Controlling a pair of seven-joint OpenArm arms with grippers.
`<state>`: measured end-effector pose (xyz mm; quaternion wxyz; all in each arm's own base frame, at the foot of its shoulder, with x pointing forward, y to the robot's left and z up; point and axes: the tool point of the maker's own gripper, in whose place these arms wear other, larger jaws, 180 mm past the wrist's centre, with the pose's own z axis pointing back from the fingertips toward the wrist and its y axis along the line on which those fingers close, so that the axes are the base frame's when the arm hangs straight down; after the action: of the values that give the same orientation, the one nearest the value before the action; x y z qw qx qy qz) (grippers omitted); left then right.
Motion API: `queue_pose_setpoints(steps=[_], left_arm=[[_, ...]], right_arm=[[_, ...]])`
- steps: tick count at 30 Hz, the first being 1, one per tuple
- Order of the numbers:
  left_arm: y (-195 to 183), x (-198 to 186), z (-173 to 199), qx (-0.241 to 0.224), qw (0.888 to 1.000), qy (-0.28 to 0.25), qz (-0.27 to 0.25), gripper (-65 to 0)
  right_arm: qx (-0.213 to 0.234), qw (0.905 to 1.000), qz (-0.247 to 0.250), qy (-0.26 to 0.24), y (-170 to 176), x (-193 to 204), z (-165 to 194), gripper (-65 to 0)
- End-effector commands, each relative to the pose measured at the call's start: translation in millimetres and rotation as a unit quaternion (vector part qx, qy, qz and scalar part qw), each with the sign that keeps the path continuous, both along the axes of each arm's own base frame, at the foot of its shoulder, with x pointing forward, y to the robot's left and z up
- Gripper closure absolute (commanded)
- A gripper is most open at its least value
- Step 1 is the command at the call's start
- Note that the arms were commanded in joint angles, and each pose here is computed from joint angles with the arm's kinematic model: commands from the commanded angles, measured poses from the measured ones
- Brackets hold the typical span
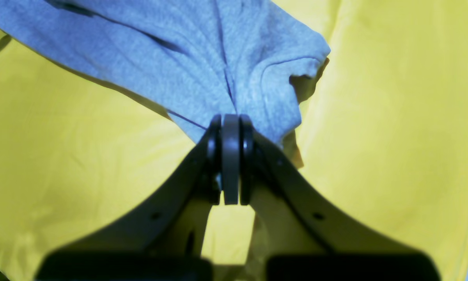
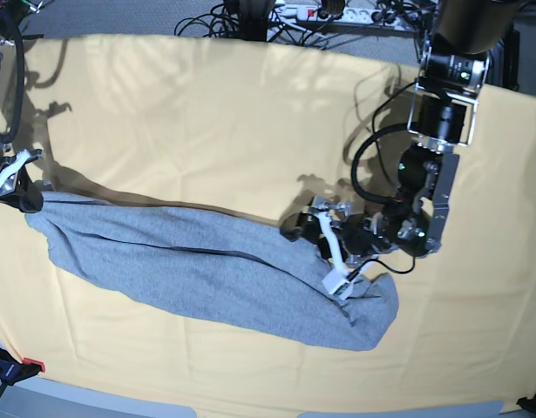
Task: Layout the t-shirt on the table in an organized manner, then fold the t-shirt properly
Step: 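Regrasp the shirt with the left gripper and pull it outward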
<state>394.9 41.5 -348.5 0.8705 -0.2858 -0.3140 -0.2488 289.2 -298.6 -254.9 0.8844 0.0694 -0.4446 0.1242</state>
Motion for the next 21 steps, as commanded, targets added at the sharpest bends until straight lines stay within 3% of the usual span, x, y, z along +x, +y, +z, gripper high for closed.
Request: queue_pose_setpoints(steps=[1,5,6,7,9,10,16,21], left_arm=[[-9.2,11.4,17.2,-0.008,1.0,-0.027,-0.004,-49.4],[-20.7,19.9,17.5,0.011,0.998,-0.06,-0.001,-47.4],[-21.1,20.9,17.5,0.014,0.998,-0.064,-0.001,-41.5],[-20.5,21.2,16.7,0.018,0.998,-0.065,-0.001,-30.7],[-18.9,20.6,14.8,0.025,0.998,-0.062,-0.002,-2.5],[-17.1,20.7,14.6,0.029,0.998,-0.061,-0.003,0.0],[-8.4,18.6,48.2,0.034,0.997,-0.027,-0.056,0.0],[10.1,12.4,100.5,0.027,0.988,-0.064,-0.139,0.0]], right_arm=[[-0.009,0.9995,0.004,-0.029,-2.9,6.2,18.3,0.0],[-0.009,0.9995,0.005,-0.029,-2.9,6.2,18.4,0.0],[-0.009,0.9995,0.004,-0.029,-2.9,6.2,18.3,0.0],[-0.009,0.9995,0.004,-0.029,-2.9,6.2,18.3,0.0],[-0.009,0.9995,0.005,-0.03,-2.9,6.4,18.5,0.0],[-0.008,0.9995,0.005,-0.031,-2.8,6.8,19.2,0.0],[-0.014,0.999,0.016,-0.038,-0.8,7.2,20.6,0.0],[-0.014,0.999,0.015,-0.038,-0.9,7.2,20.7,0.0]])
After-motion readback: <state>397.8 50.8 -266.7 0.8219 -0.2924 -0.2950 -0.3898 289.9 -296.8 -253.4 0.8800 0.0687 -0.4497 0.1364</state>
